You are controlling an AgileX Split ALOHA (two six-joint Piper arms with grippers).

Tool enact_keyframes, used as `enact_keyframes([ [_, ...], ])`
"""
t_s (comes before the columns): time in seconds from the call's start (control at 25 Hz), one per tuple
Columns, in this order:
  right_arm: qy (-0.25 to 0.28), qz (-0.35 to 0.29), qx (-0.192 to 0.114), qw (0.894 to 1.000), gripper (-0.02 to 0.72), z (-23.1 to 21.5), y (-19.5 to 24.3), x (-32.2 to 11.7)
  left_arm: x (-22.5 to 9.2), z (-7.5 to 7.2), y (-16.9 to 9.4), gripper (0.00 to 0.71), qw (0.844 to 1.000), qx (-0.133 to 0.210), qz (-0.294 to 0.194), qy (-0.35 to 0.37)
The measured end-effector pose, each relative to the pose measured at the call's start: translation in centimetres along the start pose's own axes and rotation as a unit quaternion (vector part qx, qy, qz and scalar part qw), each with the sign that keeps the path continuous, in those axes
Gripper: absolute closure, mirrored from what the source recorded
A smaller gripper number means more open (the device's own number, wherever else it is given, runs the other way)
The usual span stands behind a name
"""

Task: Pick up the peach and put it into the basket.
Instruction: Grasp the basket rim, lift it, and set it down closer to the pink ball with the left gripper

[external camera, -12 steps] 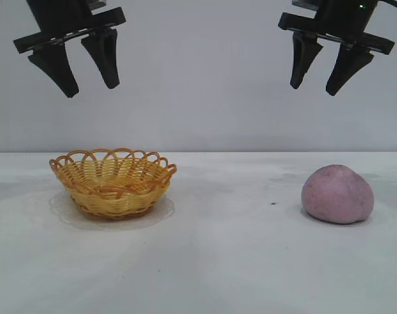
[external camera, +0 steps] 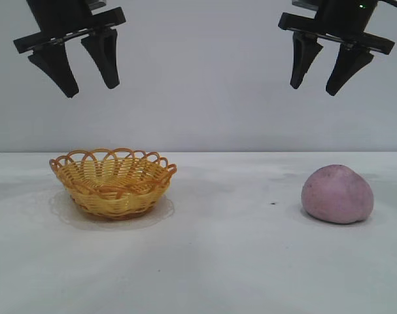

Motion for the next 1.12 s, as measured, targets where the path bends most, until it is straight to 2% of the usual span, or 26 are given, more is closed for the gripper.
enact_keyframes([
  [0.36,0.0,0.003,0.0,1.0,0.297,0.0,0.0,-0.1,-0.9,-0.1,0.3,0.243,0.995,-0.011,0.039,0.095],
  [0.68,-0.001,0.004,-0.001,1.0,0.297,0.0,0.0,-0.1,-2.1,0.1,3.5,0.243,0.974,-0.064,0.122,0.181],
  [1.12,-0.006,0.007,-0.007,1.0,0.297,-0.2,0.0,-0.1,-1.3,1.3,7.6,0.243,0.96,-0.077,0.148,0.227],
])
Point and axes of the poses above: a point on each arm's last joint axis where the gripper is mounted, y pointing out along that axis toward the gripper, z along the wrist's bending axis when the last joint is at zero, x = y × z, the point moved 2 cm from there along y, pointing out along that axis toward the gripper, and after that the axes turned 11 degrees about y, right-handed, at the moved point
